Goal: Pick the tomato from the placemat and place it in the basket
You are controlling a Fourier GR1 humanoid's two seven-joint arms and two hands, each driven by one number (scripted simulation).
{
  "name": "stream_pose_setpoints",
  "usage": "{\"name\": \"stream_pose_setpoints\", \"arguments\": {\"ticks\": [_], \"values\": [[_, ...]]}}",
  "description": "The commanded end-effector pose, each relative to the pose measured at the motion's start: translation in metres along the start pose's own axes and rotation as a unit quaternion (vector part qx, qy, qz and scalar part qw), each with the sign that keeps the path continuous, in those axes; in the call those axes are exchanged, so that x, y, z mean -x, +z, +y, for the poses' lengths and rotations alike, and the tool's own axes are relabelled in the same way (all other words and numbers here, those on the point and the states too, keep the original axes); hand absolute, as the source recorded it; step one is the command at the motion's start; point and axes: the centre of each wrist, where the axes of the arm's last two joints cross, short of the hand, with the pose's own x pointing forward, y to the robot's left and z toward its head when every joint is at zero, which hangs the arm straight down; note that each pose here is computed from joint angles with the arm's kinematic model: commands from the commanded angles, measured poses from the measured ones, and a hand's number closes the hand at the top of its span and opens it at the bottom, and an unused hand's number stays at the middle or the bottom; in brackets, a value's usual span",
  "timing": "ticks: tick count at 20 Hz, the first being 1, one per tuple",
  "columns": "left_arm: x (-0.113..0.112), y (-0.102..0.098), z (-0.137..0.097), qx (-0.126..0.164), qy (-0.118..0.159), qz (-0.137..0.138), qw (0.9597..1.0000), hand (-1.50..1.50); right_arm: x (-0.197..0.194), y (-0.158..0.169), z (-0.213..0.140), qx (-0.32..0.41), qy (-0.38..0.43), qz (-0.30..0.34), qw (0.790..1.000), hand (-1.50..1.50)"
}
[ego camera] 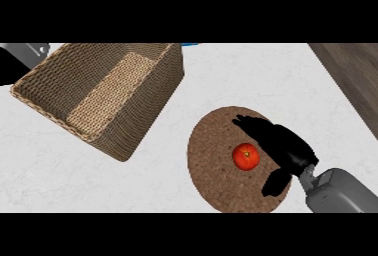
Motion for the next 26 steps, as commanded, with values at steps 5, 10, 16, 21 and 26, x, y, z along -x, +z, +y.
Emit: {"name": "stream_pose_setpoints", "arguments": {"ticks": [5, 10, 16, 21, 26], "values": [[-0.113, -0.077, -0.044, 0.055, 0.063, -0.305, 0.9486, 0.0, -0.005, -0.004, 0.025, -0.044, 0.016, -0.002, 0.999, 1.5], [-0.117, -0.082, -0.042, 0.063, 0.057, -0.309, 0.9472, 0.0, -0.004, -0.008, 0.028, -0.044, 0.031, -0.002, 0.999, 1.5], [-0.192, -0.112, -0.077, 0.091, 0.083, -0.385, 0.9144, 0.0, -0.006, -0.004, 0.036, -0.017, 0.095, -0.018, 0.995, 1.5], [-0.231, -0.115, -0.112, 0.124, 0.076, -0.404, 0.9031, 0.0, -0.098, -0.042, 0.06, 0.054, 0.036, 0.065, 0.996, 1.5], [-0.238, -0.116, -0.114, 0.134, 0.076, -0.417, 0.8959, 0.0, -0.146, -0.064, 0.058, 0.093, -0.01, 0.134, 0.987, 1.5]]}}
